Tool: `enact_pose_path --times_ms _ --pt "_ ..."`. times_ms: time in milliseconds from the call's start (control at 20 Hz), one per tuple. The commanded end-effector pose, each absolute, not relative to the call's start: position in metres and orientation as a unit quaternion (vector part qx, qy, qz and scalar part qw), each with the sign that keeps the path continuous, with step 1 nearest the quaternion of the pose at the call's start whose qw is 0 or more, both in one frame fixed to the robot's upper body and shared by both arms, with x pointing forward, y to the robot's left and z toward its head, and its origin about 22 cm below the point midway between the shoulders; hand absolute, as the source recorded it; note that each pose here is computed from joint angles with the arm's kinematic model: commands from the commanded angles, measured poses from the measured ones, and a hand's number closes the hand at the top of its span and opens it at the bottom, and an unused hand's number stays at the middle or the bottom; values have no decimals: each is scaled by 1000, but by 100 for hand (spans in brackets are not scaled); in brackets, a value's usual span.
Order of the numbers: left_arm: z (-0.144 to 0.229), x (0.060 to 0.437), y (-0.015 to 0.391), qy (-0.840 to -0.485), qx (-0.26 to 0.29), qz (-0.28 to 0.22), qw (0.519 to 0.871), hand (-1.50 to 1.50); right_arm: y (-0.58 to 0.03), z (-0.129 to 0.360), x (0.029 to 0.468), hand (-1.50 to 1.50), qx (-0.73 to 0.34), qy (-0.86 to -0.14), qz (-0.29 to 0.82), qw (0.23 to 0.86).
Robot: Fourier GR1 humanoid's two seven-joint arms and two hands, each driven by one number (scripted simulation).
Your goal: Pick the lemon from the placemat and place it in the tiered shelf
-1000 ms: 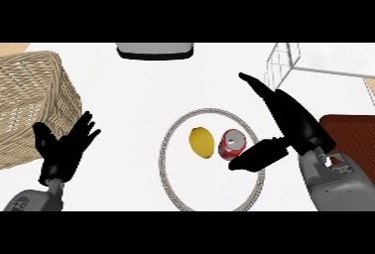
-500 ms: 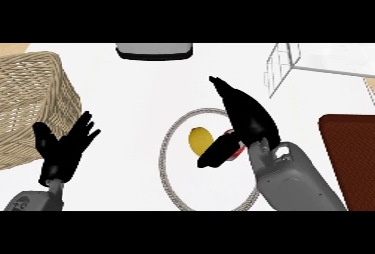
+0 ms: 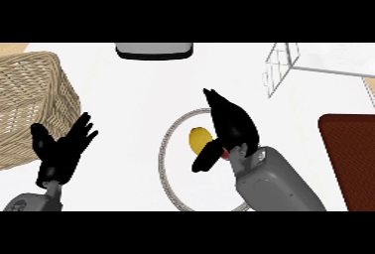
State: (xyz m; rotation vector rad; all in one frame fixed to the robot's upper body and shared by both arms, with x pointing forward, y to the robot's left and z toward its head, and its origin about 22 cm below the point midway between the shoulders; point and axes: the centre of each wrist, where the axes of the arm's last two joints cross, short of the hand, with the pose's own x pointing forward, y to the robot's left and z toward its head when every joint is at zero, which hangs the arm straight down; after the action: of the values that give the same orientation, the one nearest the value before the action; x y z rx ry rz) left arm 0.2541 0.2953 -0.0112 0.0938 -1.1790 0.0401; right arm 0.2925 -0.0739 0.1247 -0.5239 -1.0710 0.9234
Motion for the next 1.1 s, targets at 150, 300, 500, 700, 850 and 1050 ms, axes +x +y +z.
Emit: enact_pose_path --times_ms 150,300,500,700,850,1050 --pt "-28 253 282 -526 45 25 849 0 -45 113 281 -150 -281 -447 427 734" --pt "-30 237 312 -531 44 16 846 0 -43 109 284 -150 -282 -451 415 738" --pt "-27 235 286 -523 47 19 851 0 -55 97 287 -150 -288 -435 423 741" --pt "-38 244 303 -525 41 24 850 0 -47 77 293 -150 -312 -436 414 735" --pt "-29 244 299 -531 41 19 846 0 -53 63 292 -150 -327 -414 430 733" --pt "-26 264 284 -527 41 13 849 0 -49 58 298 -150 -332 -431 420 726"
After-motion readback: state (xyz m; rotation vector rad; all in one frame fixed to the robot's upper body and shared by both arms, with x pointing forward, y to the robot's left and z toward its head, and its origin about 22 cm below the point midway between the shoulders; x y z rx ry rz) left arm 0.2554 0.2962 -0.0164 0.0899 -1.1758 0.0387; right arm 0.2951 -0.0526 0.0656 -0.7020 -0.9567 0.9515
